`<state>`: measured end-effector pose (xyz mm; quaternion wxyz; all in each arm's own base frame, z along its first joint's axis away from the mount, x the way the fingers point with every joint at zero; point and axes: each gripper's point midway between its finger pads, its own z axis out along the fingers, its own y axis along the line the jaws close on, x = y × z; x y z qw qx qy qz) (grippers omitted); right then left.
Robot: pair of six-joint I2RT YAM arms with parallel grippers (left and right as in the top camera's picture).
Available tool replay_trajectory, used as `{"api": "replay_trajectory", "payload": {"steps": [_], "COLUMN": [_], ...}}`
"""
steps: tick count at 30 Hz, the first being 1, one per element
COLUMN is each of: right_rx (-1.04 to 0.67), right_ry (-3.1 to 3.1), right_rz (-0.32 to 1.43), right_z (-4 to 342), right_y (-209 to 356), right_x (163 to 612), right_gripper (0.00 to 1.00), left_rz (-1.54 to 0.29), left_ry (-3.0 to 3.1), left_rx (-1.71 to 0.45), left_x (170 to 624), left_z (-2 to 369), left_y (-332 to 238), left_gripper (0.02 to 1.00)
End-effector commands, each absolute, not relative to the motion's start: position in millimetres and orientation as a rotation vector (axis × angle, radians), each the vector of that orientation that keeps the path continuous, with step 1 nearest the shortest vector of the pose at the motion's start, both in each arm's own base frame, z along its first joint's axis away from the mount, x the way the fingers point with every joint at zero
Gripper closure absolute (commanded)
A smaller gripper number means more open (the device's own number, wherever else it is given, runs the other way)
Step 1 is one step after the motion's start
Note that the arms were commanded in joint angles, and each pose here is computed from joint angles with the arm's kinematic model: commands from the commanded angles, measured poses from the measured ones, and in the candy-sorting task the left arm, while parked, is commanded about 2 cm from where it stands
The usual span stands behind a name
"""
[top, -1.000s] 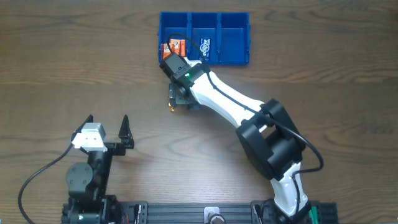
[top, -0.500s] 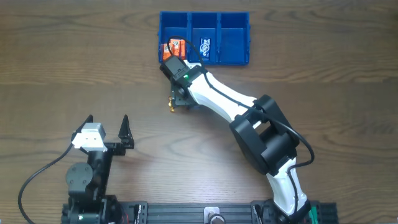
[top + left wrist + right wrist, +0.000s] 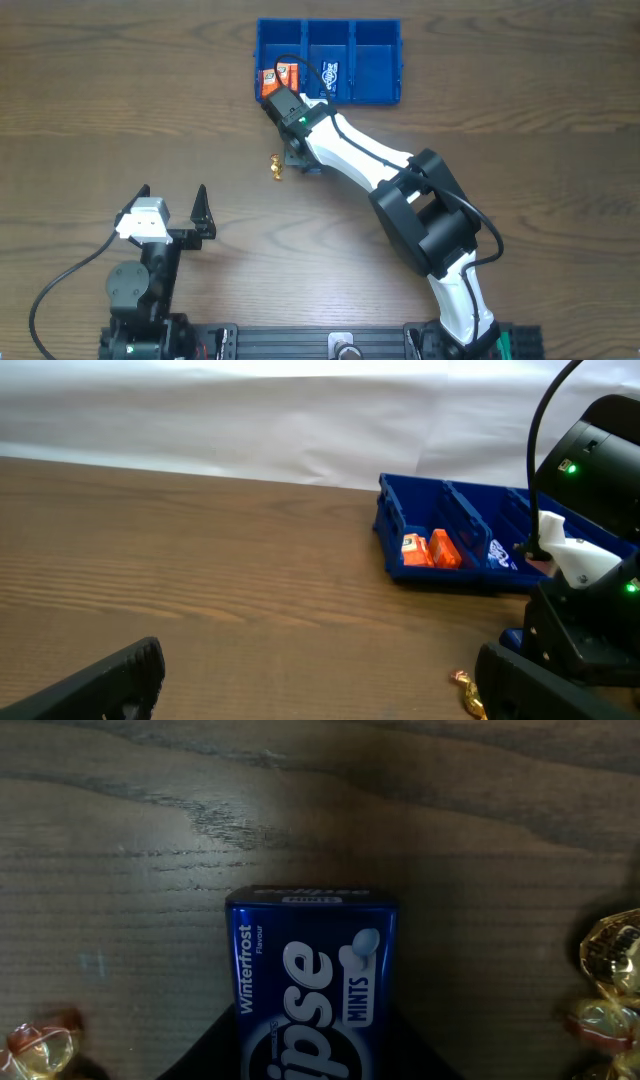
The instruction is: Sort Candies Into Trays
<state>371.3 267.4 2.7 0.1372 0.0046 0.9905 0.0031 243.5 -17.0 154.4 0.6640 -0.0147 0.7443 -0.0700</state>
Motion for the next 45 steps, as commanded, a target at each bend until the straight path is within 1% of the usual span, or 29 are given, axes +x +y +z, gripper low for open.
{"api": "replay_trajectory", "payload": {"steps": [1,3,6,7,12,13,16,19,21,24,30,32,34,37,45], "right_rx": [0.017,0.013,0.01,-0.008,-0.079,-0.095,-0.096,-0.047,-0.011,-0.023,-0.039,-0.018,-0.008,0.008,0.02], "right_ry": [2.882,2.87,2.806,2.777,2.584,2.529,2.382,2.304,2.278,2.273,2.366,2.402,2.42,2.429,2.425], "right_rz": [-0.031,-0.041,-0.089,-0.1,-0.139,-0.14,-0.127,-0.103,-0.092,-0.1,-0.083,-0.069,-0.066,-0.054,-0.042], "right_z": [-7,2,35,51,153,180,235,253,252,239,180,161,150,143,141], "right_y": [261,260,258,257,256,256,250,239,234,238,240,239,238,239,238], "right_x": [371,373,383,388,419,429,459,484,498,509,528,531,534,536,540], "right_gripper": [0.945,0.963,0.965,0.965,0.965,0.965,0.965,0.965,0.965,0.965,0.965,0.965,0.965,0.965,0.965], "left_rz": [-0.177,-0.177,-0.177,-0.177,-0.177,-0.177,-0.177,-0.177,-0.177,-0.177,-0.177,-0.177,-0.177,-0.177,-0.177], "left_ry": [1.724,1.724,1.724,1.724,1.724,1.724,1.724,1.724,1.724,1.724,1.724,1.724,1.724,1.724,1.724], "left_rx": [-0.031,-0.031,-0.031,-0.031,-0.031,-0.031,-0.031,-0.031,-0.031,-0.031,-0.031,-0.031,-0.031,-0.031,-0.031], "left_x": [243,243,243,243,243,243,243,243,243,243,243,243,243,243,243], "left_z": [138,138,138,138,138,138,138,138,138,138,138,138,138,138,138], "left_y": [-19,-19,-19,-19,-19,-19,-19,-19,-19,-19,-19,-19,-19,-19,-19], "left_gripper": [0.02,0.02,0.02,0.023,0.02,0.023,0.02,0.02,0.02,0.02,0.023,0.023,0.02,0.025,0.02]}}
